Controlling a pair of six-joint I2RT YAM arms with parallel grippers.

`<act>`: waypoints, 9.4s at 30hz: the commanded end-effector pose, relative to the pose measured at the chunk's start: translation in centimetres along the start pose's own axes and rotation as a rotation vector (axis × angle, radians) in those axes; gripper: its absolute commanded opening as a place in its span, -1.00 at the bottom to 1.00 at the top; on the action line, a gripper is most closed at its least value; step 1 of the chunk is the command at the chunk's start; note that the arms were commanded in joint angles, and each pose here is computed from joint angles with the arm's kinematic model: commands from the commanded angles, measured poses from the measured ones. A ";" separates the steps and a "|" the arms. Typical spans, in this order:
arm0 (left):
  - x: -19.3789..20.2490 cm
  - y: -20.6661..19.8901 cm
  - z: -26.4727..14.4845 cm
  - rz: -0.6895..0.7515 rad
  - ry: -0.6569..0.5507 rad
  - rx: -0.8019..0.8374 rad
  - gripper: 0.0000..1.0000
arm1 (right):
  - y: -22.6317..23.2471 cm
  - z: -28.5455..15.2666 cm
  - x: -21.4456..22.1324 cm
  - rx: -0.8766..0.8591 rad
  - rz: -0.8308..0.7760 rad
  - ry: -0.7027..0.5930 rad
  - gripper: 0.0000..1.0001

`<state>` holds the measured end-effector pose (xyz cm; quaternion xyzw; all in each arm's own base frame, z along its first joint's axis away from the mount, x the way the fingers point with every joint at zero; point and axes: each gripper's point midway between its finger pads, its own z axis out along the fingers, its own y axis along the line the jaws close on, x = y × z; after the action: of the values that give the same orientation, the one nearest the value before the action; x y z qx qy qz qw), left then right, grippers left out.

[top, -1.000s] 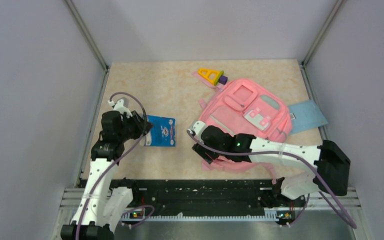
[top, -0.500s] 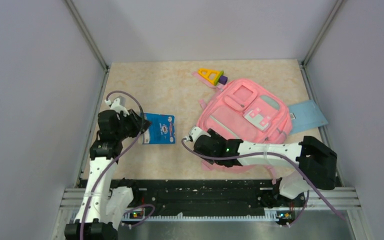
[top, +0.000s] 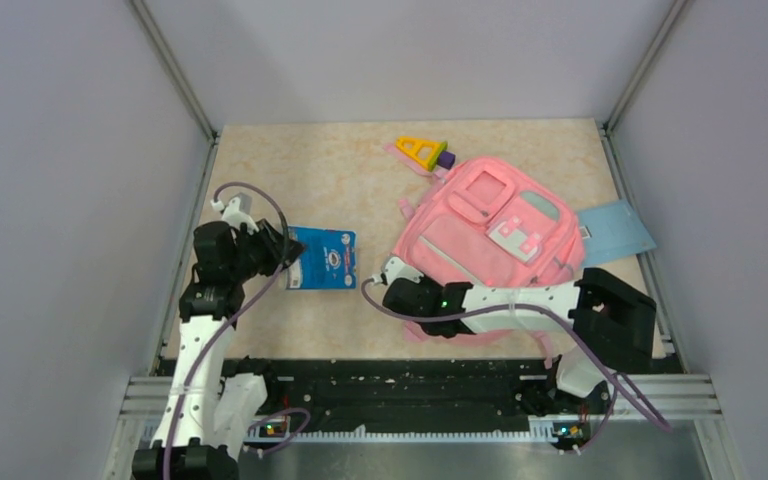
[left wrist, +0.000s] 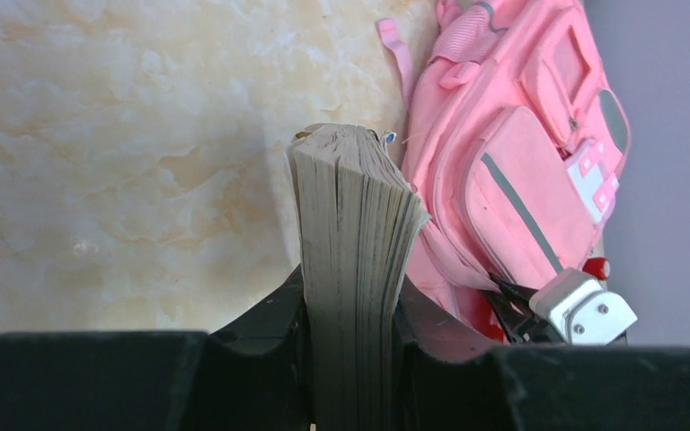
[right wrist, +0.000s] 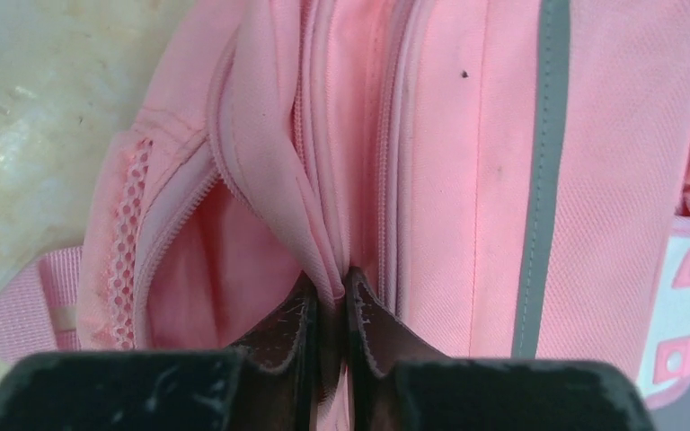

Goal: Pack the student bag
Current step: Place the book in the student bag, then adjust the student bag at the center of the board, then zip the student bag at the center of the board.

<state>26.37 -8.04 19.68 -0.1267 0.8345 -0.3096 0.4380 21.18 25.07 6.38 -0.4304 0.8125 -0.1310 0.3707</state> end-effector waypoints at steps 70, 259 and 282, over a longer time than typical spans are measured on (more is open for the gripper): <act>8.5 -9.2 9.6 0.438 -0.057 -0.015 0.85 | -16.6 -17.3 -17.0 0.089 0.641 -0.694 -1.00; 14.6 -1.0 4.9 0.016 -0.195 0.113 0.01 | -17.6 -12.1 -6.3 -0.417 1.616 -0.660 -1.00; 17.9 -2.7 9.3 0.005 -0.055 0.150 -0.15 | -18.0 -12.6 -6.7 -0.425 1.615 -0.681 -1.00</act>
<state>22.11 -20.59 3.19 -0.0986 0.8280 -0.3162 0.4525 24.16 16.82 18.16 0.2141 0.8117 0.3521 0.4140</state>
